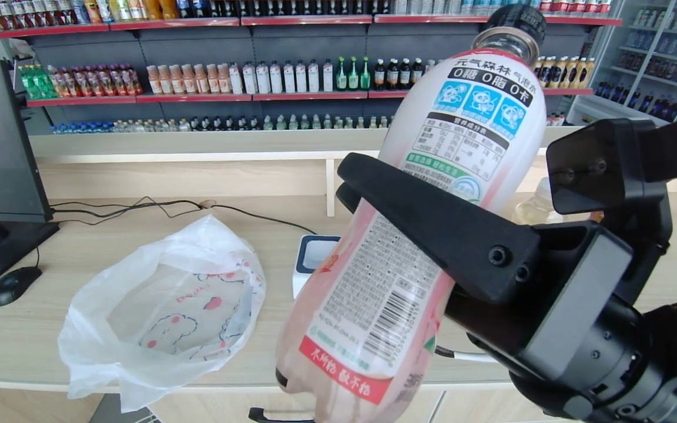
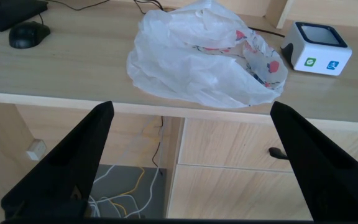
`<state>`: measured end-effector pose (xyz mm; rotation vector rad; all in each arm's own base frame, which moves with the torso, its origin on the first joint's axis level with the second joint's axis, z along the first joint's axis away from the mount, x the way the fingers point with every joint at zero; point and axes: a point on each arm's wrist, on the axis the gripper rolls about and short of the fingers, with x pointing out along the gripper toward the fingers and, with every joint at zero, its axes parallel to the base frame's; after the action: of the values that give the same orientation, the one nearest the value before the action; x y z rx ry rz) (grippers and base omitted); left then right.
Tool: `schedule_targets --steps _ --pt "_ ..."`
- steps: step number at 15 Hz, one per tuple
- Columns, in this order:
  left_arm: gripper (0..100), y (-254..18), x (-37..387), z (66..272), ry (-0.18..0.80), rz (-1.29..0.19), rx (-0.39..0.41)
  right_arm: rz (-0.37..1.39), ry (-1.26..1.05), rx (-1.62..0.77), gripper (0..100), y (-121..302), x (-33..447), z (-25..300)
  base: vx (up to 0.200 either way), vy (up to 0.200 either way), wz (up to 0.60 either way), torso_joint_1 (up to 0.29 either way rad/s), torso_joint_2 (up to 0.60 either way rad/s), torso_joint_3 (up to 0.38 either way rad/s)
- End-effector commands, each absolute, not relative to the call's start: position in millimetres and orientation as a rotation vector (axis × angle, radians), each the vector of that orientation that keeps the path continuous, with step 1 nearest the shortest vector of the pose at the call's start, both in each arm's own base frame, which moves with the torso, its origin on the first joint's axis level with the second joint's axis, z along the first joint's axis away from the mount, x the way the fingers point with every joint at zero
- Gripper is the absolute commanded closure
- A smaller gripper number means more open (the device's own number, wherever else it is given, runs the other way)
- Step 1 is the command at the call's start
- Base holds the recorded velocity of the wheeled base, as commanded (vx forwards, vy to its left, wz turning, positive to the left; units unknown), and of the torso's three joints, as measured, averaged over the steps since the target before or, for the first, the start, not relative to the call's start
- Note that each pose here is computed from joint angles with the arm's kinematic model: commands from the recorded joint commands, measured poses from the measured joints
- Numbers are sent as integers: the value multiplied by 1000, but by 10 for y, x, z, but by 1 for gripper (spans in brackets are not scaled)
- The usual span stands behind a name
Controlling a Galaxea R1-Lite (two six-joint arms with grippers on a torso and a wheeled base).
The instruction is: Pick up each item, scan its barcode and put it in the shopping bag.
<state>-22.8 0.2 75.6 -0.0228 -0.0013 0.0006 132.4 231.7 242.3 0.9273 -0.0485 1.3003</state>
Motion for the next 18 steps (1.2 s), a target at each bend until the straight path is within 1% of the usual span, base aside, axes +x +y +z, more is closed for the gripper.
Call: schedule_targets --steps 1,6,12,15,16,18 --pt "0 2 -227 757 0 0 -23 1302 -53 929 100 2314 1320 2432 0 0 0 0 0 0" --pt "0 2 -228 756 -2 0 -23 1302 -60 924 100 2311 1319 2440 0 0 0 0 0 0" --pt "0 2 -227 757 0 2 -23 1267 -203 707 100 2320 1326 2409 0 0 0 0 0 0" --pt "0 2 -227 757 0 2 -23 1170 -270 534 100 2278 1501 2282 0 0 0 0 0 0" --pt "0 2 -228 756 -2 0 -23 1061 -332 376 100 2193 1731 2190 0 0 0 0 0 0" --pt "0 2 -227 757 0 2 -23 935 -403 199 100 2065 1937 2131 0 0 0 0 0 0"
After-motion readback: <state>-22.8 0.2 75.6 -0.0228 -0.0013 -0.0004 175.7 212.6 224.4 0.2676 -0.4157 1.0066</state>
